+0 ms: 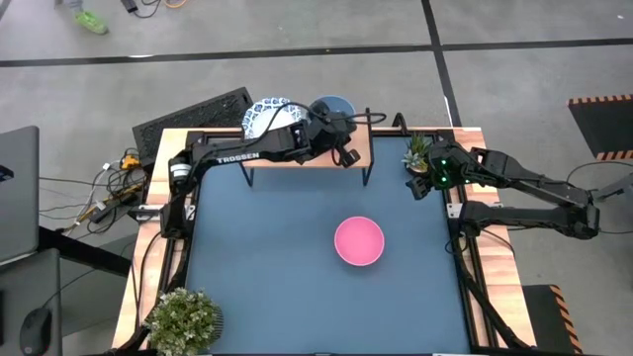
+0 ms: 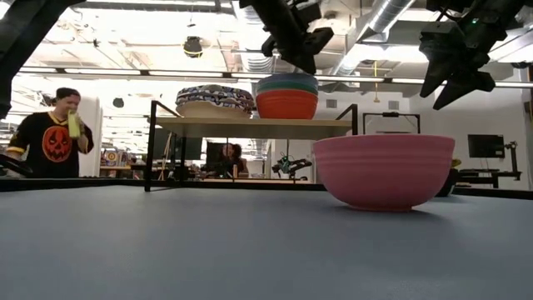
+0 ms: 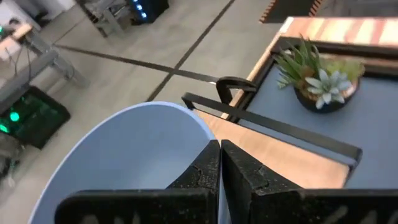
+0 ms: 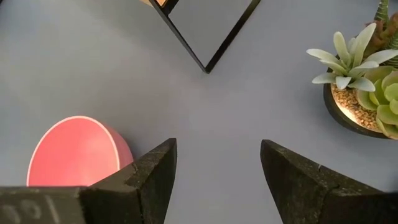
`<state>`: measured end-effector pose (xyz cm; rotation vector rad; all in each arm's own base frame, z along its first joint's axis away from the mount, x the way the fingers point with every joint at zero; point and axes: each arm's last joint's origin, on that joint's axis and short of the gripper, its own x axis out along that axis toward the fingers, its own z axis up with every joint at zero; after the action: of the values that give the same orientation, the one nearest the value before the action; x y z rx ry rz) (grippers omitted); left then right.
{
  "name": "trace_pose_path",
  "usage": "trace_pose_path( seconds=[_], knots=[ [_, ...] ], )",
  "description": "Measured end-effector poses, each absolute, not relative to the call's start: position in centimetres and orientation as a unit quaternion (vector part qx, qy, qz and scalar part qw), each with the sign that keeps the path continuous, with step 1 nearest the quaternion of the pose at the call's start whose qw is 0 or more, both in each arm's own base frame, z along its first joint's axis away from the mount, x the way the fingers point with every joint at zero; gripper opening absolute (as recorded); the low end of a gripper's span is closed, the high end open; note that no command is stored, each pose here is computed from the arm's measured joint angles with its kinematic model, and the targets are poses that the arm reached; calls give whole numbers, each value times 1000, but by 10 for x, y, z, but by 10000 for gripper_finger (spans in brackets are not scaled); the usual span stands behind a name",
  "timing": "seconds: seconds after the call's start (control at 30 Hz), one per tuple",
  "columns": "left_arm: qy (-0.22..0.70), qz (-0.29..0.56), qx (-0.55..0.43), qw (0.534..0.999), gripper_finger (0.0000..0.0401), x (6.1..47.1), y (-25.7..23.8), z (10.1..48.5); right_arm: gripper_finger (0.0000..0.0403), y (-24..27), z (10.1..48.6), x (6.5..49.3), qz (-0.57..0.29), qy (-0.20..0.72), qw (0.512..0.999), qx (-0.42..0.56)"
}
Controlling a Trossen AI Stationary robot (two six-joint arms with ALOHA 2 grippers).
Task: Place and stack bowls onto a shelf
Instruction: Stack the blue bowl on the green bowl on the shelf, then stack the pink bowl on the blue bowl on the shelf
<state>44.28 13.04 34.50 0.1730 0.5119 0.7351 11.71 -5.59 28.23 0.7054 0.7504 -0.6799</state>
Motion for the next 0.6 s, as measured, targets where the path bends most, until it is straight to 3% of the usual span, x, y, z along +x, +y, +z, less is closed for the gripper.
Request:
trace_pose_path(
  seconds=[0.23,0.4,0.6],
  knots=[
    [282,283,156,904,2,444,102,367,260,-56,282,117,-319,352,816,331],
    [311,73,170,932,22,442,60,374,260,-56,282,117,-319,352,815,331],
    [375,-67,166,910,84,438,16,351,260,-56,282,117,-318,352,816,330]
  ],
)
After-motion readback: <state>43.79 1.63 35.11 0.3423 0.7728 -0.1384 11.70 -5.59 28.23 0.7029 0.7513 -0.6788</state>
